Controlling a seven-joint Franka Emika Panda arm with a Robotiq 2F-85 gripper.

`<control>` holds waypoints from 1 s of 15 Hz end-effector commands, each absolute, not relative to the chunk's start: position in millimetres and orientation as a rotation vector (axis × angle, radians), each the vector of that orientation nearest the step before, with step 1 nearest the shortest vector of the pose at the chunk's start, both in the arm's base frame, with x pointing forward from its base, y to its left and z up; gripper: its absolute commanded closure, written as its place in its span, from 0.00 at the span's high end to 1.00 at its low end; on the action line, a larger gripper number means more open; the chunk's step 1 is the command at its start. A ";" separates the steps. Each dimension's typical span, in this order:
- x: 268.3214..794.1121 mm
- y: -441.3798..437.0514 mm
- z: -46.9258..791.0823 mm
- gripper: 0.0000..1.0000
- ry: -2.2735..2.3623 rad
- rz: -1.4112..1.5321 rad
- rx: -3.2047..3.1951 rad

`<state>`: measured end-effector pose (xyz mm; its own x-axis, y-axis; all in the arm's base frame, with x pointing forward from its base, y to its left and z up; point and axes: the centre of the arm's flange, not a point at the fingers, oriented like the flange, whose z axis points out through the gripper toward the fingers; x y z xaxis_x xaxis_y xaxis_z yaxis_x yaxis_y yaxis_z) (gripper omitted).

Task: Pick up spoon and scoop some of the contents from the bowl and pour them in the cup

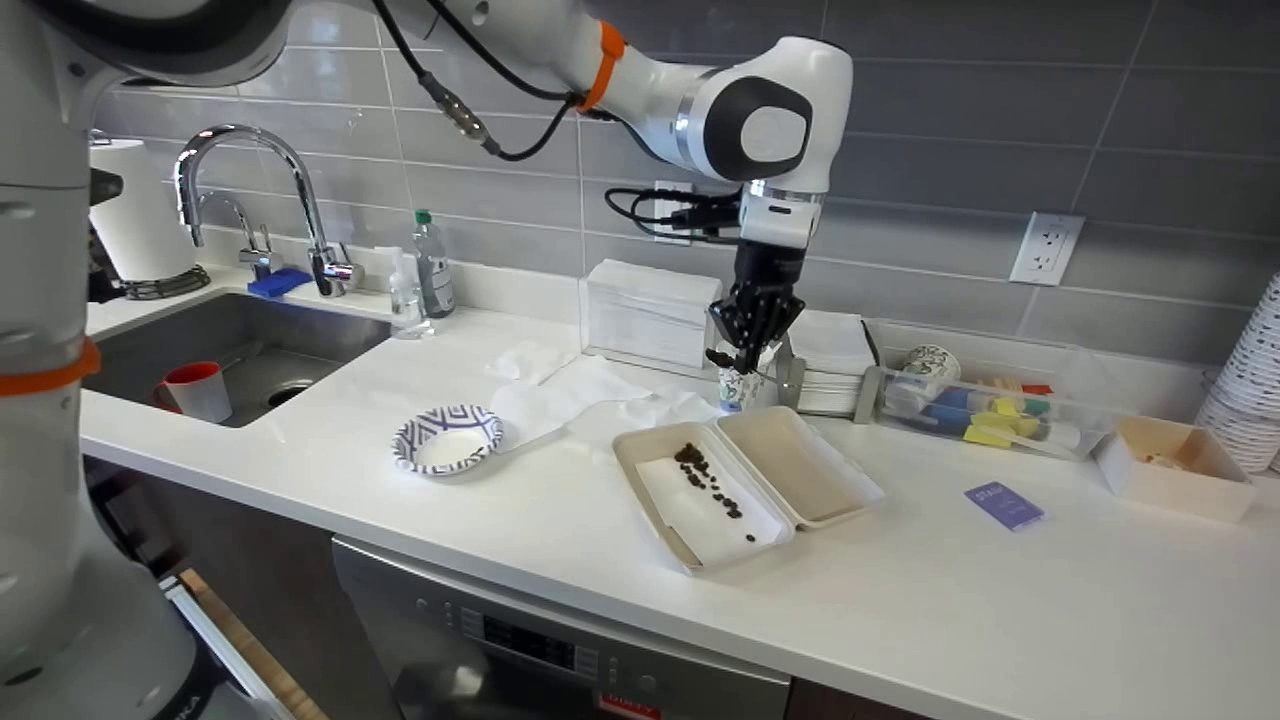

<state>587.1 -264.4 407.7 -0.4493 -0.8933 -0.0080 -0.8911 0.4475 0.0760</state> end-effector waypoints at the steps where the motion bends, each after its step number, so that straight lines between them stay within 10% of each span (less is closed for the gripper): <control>1: 587.4 -264.7 406.7 0.08 -2.643 -0.108 1.629; 15: 666.4 -256.4 405.0 0.02 -2.663 -0.033 1.687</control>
